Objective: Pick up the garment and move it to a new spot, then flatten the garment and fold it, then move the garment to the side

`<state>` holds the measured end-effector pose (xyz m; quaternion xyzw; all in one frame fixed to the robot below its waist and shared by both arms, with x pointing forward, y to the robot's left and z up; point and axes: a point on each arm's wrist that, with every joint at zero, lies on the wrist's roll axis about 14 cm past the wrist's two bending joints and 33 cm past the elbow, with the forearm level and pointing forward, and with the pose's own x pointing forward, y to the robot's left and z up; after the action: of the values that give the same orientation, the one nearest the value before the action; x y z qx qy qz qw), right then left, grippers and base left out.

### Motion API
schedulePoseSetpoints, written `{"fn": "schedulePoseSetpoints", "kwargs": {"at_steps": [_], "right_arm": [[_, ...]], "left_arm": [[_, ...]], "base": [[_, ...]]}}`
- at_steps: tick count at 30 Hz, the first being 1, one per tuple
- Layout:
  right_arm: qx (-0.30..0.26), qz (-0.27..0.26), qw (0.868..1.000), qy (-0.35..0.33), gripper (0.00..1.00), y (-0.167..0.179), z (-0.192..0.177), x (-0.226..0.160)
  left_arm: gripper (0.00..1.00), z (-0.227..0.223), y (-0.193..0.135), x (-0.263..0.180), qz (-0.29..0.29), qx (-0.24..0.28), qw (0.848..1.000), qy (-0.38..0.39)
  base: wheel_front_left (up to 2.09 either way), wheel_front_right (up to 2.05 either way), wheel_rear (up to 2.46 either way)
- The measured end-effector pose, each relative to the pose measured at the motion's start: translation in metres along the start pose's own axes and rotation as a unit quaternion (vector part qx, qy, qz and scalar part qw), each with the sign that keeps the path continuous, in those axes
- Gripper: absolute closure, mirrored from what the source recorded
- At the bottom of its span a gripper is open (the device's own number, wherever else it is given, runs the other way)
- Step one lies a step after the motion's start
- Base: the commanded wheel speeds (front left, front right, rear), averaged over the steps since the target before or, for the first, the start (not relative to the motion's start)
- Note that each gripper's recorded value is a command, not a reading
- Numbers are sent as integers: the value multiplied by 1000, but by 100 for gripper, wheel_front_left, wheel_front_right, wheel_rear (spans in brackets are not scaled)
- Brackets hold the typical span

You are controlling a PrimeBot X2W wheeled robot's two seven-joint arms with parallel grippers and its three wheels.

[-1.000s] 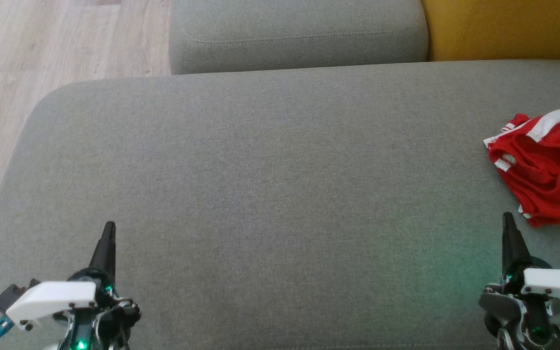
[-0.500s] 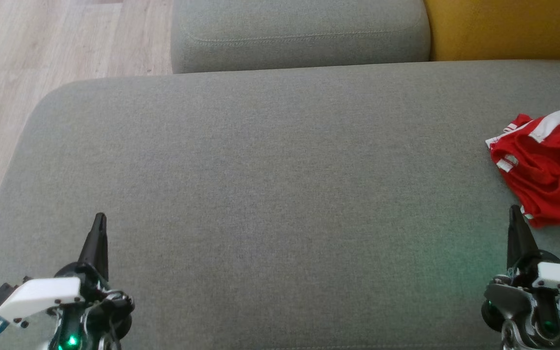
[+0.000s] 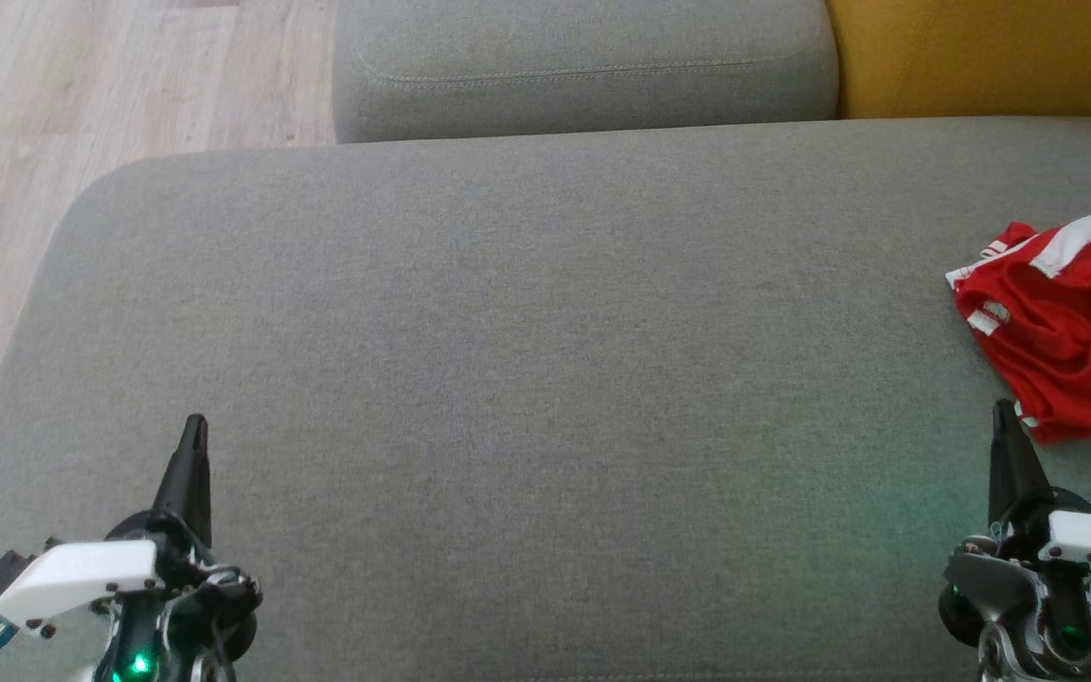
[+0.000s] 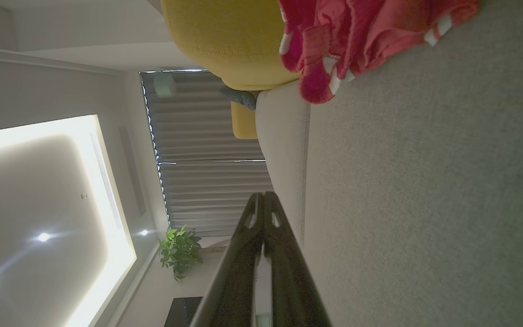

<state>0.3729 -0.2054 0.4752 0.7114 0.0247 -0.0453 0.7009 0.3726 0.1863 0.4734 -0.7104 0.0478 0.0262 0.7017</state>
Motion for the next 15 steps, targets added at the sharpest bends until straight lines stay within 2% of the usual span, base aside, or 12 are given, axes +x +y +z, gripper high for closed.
{"fn": "schedulePoseSetpoints", "kwargs": {"at_steps": [15], "right_arm": [[0,0,1000,0,100,0,0,0]], "left_arm": [[100,2,0,0,0,-1,1000,-3]], "base": [[0,0,0]]}}
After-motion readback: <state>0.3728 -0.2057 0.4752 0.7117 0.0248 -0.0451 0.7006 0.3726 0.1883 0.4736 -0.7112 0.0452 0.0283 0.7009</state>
